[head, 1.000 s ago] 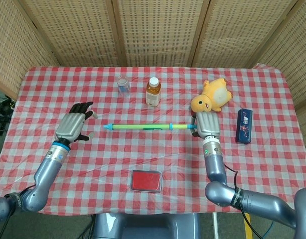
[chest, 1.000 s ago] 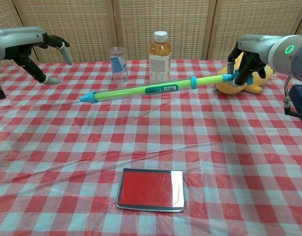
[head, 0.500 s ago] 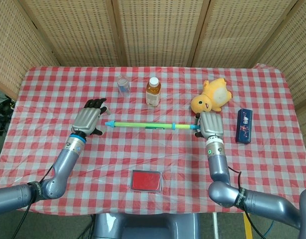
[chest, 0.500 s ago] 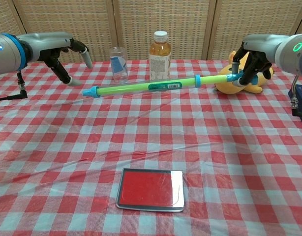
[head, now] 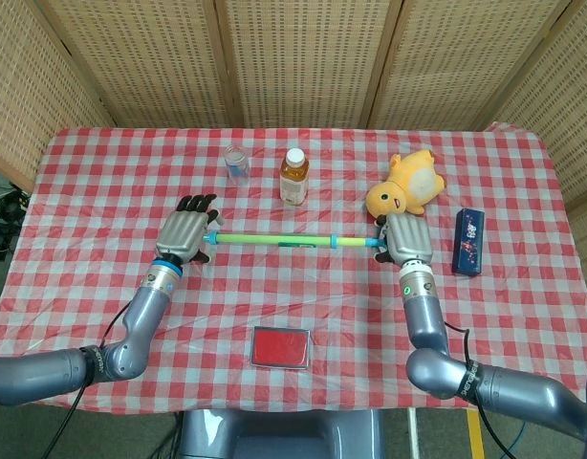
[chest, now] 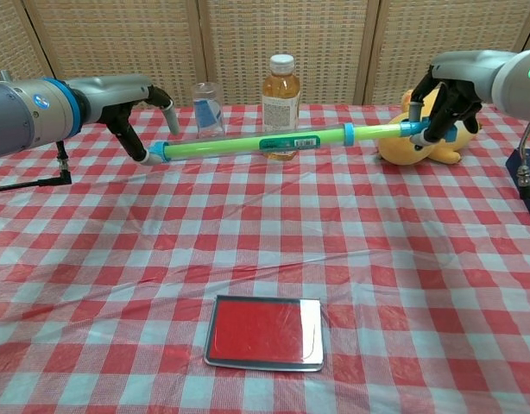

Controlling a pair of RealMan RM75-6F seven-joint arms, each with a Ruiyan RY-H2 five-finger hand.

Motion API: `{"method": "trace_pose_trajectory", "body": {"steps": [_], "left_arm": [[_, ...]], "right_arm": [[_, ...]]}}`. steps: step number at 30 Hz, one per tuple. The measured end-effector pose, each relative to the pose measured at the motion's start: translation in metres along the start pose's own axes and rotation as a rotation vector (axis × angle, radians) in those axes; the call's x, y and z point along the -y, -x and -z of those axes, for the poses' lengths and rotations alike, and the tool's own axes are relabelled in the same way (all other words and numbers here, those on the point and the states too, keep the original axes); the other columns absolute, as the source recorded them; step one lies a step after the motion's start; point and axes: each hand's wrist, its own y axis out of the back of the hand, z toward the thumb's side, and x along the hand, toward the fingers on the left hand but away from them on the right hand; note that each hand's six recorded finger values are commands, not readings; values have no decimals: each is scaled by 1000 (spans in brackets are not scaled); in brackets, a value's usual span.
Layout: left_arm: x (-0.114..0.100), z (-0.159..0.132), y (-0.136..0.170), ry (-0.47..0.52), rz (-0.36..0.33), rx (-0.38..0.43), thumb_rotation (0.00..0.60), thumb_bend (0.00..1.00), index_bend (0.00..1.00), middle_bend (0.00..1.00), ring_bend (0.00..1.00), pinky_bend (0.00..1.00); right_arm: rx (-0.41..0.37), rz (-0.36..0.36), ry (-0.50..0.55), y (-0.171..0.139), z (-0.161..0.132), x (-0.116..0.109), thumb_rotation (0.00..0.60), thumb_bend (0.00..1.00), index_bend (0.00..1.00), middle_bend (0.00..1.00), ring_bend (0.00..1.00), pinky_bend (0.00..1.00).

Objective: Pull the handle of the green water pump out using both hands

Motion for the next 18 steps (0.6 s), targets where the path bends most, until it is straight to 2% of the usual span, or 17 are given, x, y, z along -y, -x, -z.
{"method": "trace_pose_trajectory", "body": {"steps": [18], "left_arm": [[9, -13, -9, -18, 1, 1, 600, 330, 445, 0, 0, 0]], "right_arm": [[-2, -9, 7, -2, 5, 0, 600, 544, 813, 1000, 1000, 741]]}}
